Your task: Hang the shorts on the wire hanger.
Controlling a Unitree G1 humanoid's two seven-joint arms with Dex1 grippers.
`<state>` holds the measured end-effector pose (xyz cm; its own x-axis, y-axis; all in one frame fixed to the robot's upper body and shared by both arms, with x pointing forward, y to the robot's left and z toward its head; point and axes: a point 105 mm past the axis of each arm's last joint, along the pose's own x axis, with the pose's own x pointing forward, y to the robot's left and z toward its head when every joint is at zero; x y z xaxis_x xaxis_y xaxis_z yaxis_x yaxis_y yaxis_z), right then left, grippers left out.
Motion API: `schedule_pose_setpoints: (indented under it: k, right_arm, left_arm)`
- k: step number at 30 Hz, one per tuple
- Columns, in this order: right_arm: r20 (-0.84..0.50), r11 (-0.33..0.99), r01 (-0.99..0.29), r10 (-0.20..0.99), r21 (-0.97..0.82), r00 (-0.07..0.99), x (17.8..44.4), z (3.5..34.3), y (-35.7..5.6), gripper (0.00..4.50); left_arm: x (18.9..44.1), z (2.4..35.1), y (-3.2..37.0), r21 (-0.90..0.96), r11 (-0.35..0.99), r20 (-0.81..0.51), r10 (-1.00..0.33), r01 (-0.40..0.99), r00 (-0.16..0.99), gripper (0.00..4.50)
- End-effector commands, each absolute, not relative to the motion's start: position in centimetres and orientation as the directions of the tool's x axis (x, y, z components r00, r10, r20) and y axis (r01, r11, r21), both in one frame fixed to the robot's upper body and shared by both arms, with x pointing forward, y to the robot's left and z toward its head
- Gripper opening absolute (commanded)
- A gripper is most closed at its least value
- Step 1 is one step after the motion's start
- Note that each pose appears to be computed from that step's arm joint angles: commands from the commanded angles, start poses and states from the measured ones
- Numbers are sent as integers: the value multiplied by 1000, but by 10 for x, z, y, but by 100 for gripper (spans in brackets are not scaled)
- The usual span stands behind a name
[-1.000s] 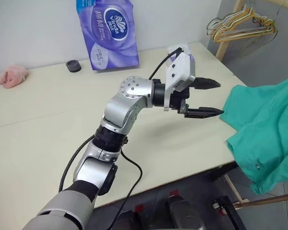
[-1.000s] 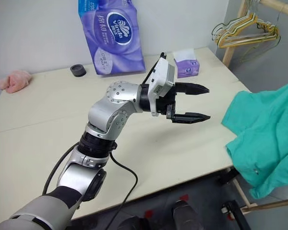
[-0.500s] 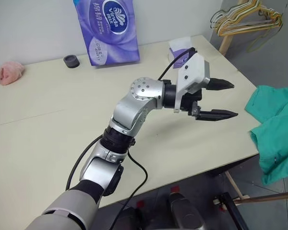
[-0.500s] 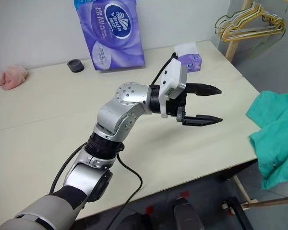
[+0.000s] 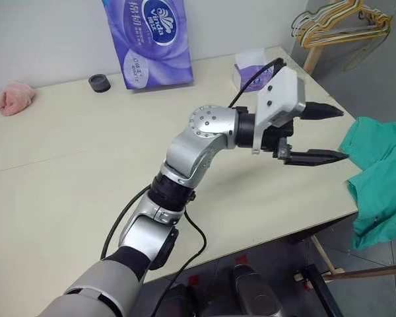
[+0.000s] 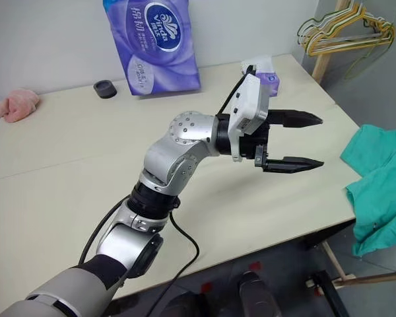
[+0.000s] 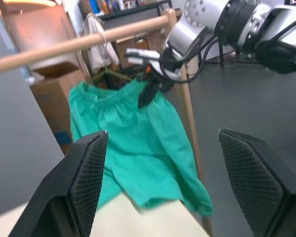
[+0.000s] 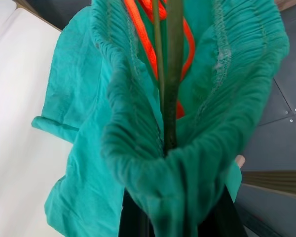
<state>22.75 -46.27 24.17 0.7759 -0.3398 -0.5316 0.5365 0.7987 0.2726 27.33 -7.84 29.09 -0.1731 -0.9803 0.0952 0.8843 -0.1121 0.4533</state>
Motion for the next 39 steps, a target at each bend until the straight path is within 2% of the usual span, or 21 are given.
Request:
schedule_pose_setpoints:
  k: [1,5,8,16,19,26,30,36,39]
  right_arm:
    - [-484,806,530,-365,264,796,224,256,-465,0]
    - [-473,809,529,-371,258,799,225,256,-466,0]
    - [-474,806,540,-386,244,791,225,254,-469,71]
    - [-429,799,561,-439,217,790,226,266,-475,345]
    - [-387,799,562,-458,216,800,227,280,-472,449]
    - [-291,762,629,-573,157,767,222,310,-458,449]
    - [-150,759,650,-639,36,755,224,335,-435,449]
    - [3,894,434,-437,-107,900,260,351,-358,449]
    - [94,943,233,-216,-240,972,286,353,-302,449]
  left_arm:
    - [270,313,-77,472,-90,168,-967,877,-190,378]
    - [271,318,-78,471,-83,179,-966,878,-187,378]
    - [273,320,-79,477,-65,188,-967,876,-174,382]
    - [275,321,-80,499,-56,184,-968,865,-169,382]
    - [276,322,-81,511,-52,182,-969,858,-167,382]
    - [280,321,-81,525,-42,174,-972,850,-155,382]
    - [284,318,-78,530,-27,164,-977,848,-133,382]
    - [304,304,-63,507,56,136,-991,860,-15,382]
    - [326,287,-43,492,161,97,-987,856,130,382]
